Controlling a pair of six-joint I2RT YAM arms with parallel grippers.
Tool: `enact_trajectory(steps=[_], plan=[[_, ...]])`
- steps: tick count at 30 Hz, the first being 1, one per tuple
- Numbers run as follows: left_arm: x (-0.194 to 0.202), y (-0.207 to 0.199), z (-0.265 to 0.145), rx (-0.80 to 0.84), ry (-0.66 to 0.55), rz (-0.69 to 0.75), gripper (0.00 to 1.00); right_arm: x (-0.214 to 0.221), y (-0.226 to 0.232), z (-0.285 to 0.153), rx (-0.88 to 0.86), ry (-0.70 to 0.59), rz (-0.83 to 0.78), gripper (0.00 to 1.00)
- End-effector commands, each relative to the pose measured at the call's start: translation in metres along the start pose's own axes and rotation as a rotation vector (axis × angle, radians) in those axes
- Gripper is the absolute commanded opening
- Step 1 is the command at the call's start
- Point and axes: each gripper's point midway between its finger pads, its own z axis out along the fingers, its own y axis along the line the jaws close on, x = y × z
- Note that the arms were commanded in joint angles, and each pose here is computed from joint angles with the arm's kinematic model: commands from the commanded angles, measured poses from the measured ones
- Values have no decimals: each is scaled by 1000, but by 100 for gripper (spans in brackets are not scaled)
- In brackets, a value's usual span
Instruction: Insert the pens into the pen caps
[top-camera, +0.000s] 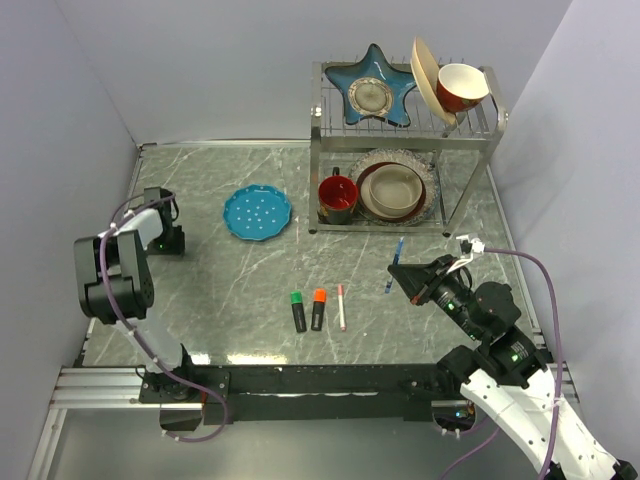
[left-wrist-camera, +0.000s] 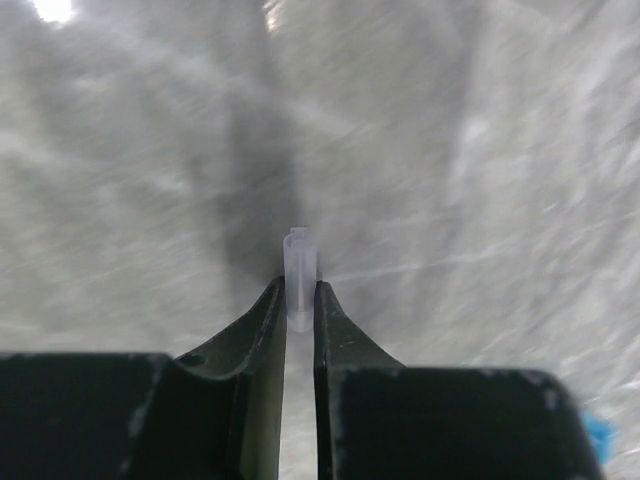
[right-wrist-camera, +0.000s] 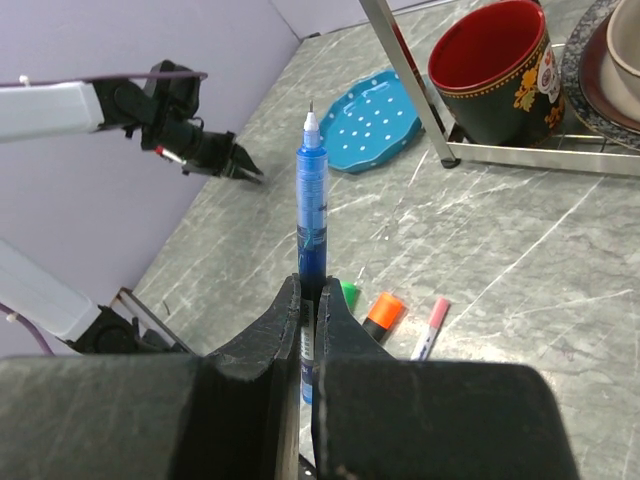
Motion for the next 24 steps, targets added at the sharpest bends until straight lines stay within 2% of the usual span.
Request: enact_trajectory(steps=[1,4,6,9,13,15,18,19,20,21,23,24], plan=[[24,48,-9,-71,58,125,11,-26,22,-9,-65,-72,15,0],[40,49,-26,-20,52,214,1,-20,18,-7,-59,-57,15,0],[51,49,-39,13,36,272,1,-9,17,-4,-69,-19,17,0],[78,40,-71,148,14,393,1,9,16,1,-88,46,25,0],[112,24,-135,423,9,531,1,21,26,4,-164,93,36,0],[140,26,-158,567,60,621,1,24,30,7,-193,106,51,0],[179,27,-209,877,217,743,1,33,40,14,-259,152,84,0],[190,35,-235,992,300,785,1,37,43,20,-281,168,96,0],[200,48,-236,1036,331,842,1,44,47,21,-304,202,128,0],[201,46,-261,1149,353,833,1,56,44,27,-302,238,150,0],[210,63,-271,1219,417,892,1,60,52,33,-339,237,170,0],[208,62,-293,1320,432,877,1,67,53,38,-342,245,176,0]])
